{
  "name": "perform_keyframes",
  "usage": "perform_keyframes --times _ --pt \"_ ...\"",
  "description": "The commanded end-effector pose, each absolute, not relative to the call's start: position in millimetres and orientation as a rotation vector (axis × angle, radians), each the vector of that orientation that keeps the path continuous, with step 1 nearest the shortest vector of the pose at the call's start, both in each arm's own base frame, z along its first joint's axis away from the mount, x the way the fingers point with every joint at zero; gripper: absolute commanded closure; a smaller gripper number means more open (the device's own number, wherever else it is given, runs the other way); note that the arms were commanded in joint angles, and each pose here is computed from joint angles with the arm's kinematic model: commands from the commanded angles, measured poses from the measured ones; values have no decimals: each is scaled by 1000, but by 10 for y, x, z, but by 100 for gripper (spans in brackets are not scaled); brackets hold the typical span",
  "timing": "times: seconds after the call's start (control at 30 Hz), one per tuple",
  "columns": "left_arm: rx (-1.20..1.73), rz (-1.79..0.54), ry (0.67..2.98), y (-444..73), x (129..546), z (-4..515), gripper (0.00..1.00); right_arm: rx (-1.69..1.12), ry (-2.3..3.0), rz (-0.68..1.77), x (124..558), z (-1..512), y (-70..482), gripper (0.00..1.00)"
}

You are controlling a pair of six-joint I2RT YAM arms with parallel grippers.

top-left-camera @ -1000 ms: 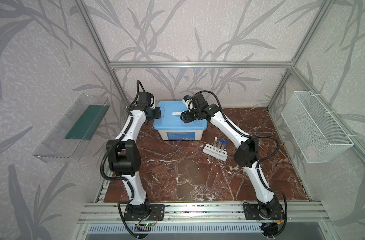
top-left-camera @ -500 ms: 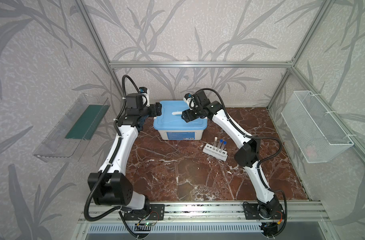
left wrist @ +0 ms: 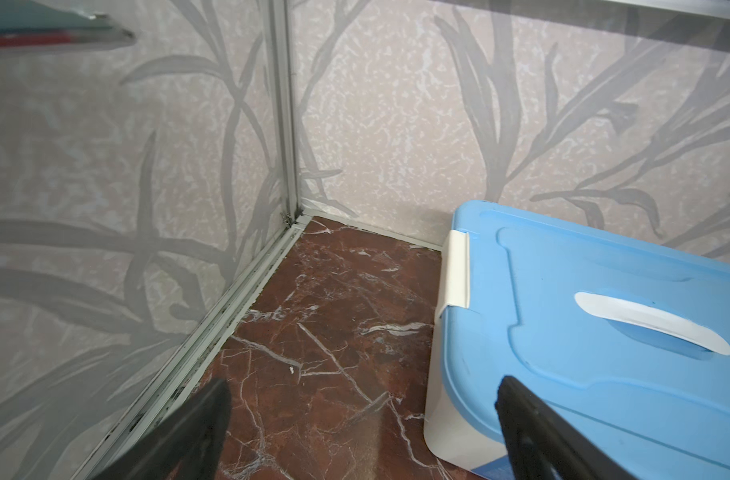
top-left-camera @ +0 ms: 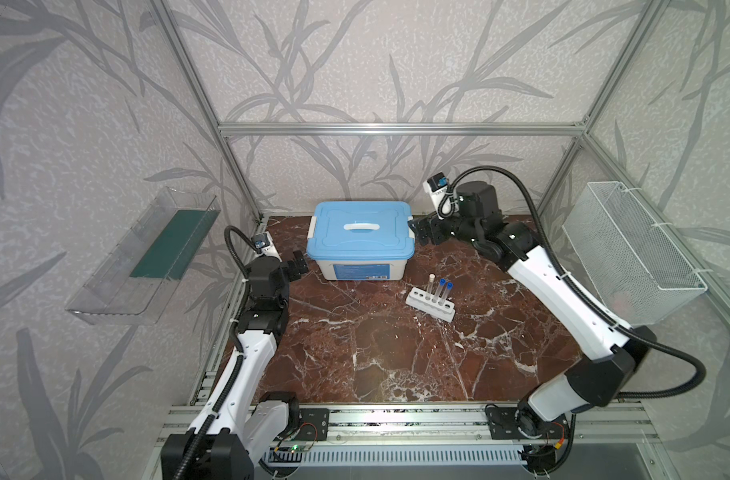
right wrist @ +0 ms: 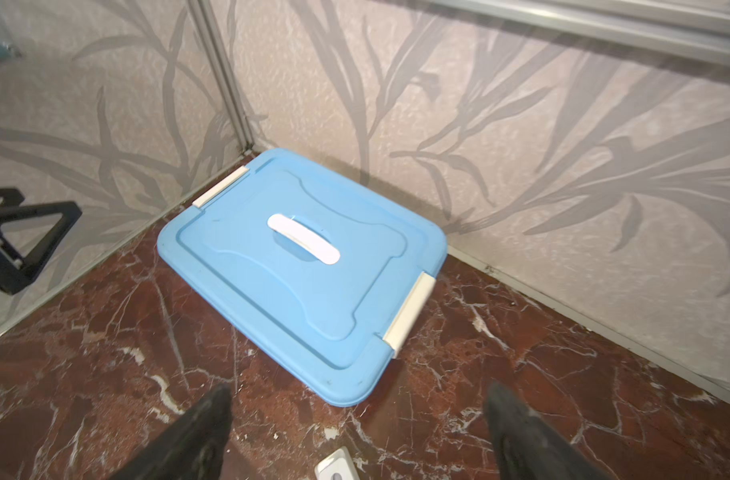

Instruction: Organize the chemistry lab equipment

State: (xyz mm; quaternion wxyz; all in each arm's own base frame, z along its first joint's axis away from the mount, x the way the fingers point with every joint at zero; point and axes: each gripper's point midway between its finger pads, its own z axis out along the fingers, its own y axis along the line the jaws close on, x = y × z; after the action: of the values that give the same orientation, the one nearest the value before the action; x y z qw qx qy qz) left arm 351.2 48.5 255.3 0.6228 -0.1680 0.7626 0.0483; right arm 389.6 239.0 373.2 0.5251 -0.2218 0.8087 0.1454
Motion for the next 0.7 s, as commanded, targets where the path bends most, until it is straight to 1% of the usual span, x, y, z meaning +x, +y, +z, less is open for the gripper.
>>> perform_keyframes --times 0.0,0.17,0.23,0.33,0.47,0.53,0.67 --pt "-551 164 1574 733 3305 2641 0 -307 1824 226 3889 3906 1718 0" --pt "-614 225 1551 855 3045 2302 0 -41 1835 65 3607 3594 771 1" --pt "-586 233 1561 835 3013 2171 1 50 1842 -19 3529 3338 484 1" --pt "-481 248 1609 748 3031 1955 1 132 1857 -191 3436 2802 134 1" --pt "-377 287 1677 683 3152 1762 1 177 1870 -331 3361 2234 -101 1" --pt "-415 295 1721 719 3210 1613 1 192 1881 -344 3354 1990 -146 1" --pt "-373 270 1743 658 3387 1420 1 183 1831 -346 3367 1698 -149 1"
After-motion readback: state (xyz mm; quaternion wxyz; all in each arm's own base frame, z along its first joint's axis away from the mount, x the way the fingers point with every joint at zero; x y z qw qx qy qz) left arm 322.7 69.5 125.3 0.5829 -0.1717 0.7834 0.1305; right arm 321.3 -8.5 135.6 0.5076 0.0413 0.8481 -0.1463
